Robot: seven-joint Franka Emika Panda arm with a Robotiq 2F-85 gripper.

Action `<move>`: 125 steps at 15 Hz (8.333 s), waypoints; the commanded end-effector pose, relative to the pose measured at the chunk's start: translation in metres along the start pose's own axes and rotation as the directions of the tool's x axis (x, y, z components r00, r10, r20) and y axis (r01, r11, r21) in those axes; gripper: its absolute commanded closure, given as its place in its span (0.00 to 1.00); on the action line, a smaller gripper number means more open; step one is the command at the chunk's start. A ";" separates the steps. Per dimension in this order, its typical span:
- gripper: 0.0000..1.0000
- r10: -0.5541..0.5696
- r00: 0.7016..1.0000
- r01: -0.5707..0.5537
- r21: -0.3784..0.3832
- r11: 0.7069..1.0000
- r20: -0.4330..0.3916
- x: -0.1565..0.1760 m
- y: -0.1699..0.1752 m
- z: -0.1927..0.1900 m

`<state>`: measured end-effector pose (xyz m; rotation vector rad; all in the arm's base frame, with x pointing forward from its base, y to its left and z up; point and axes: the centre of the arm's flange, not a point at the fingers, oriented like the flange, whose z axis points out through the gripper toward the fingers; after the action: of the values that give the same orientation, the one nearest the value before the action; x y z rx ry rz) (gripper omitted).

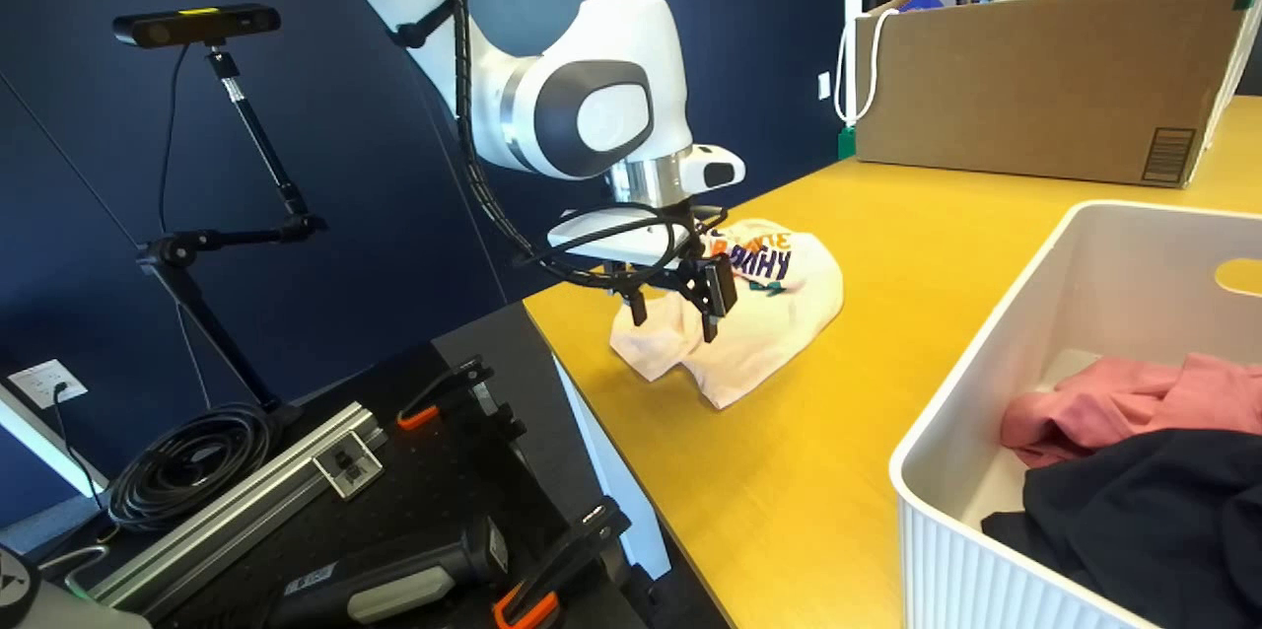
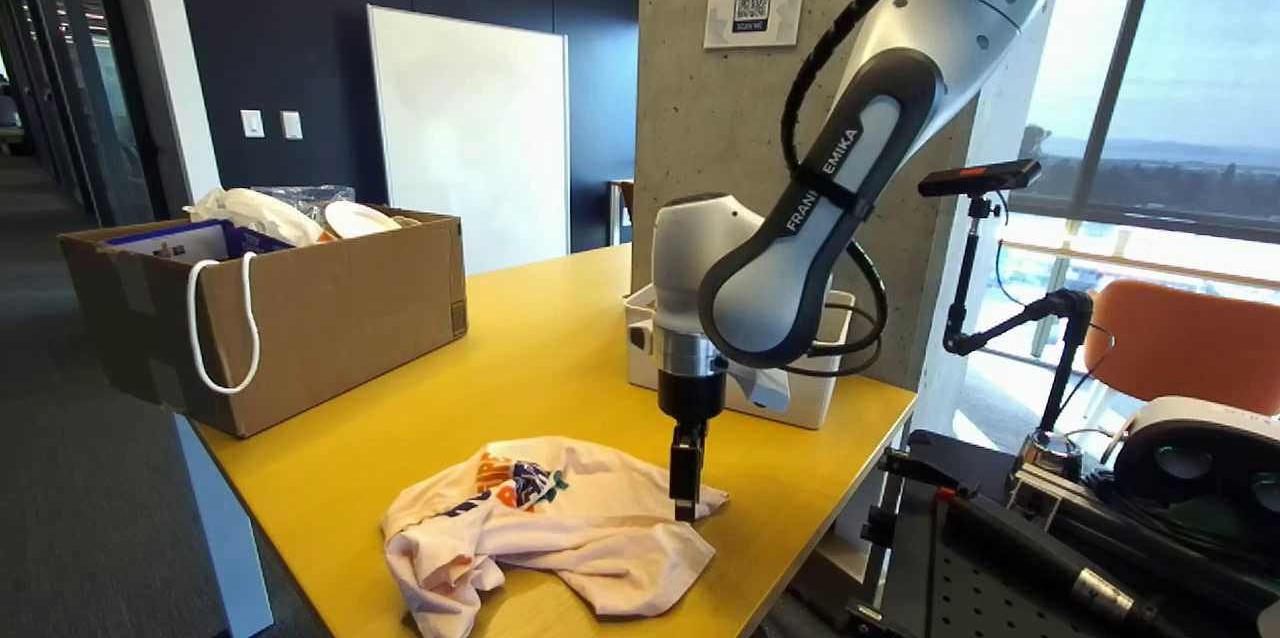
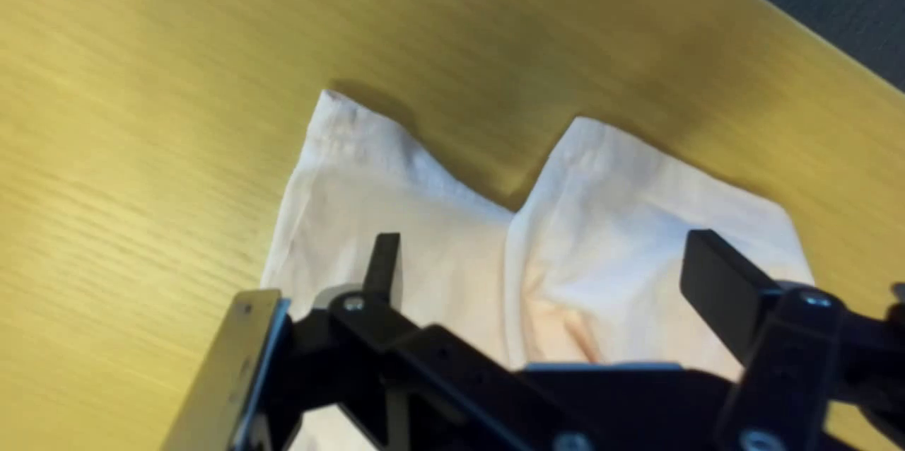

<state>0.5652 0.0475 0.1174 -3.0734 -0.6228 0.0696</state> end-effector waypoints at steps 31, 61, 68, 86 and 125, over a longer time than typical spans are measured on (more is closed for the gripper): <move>0.00 -0.207 0.960 0.248 0.231 0.941 -0.186 0.009 0.010 0.036; 0.03 -0.205 0.960 0.257 0.307 0.916 -0.191 0.028 0.001 0.042; 0.00 -0.183 0.969 0.231 0.333 0.914 -0.169 0.037 0.010 0.049; 0.61 -0.193 0.964 0.246 0.333 0.910 -0.184 0.038 0.000 0.038; 0.99 -0.398 0.886 0.446 0.205 0.871 -0.237 0.094 -0.117 -0.046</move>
<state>0.5993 0.1767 0.1523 -2.5868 -1.1365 -0.1168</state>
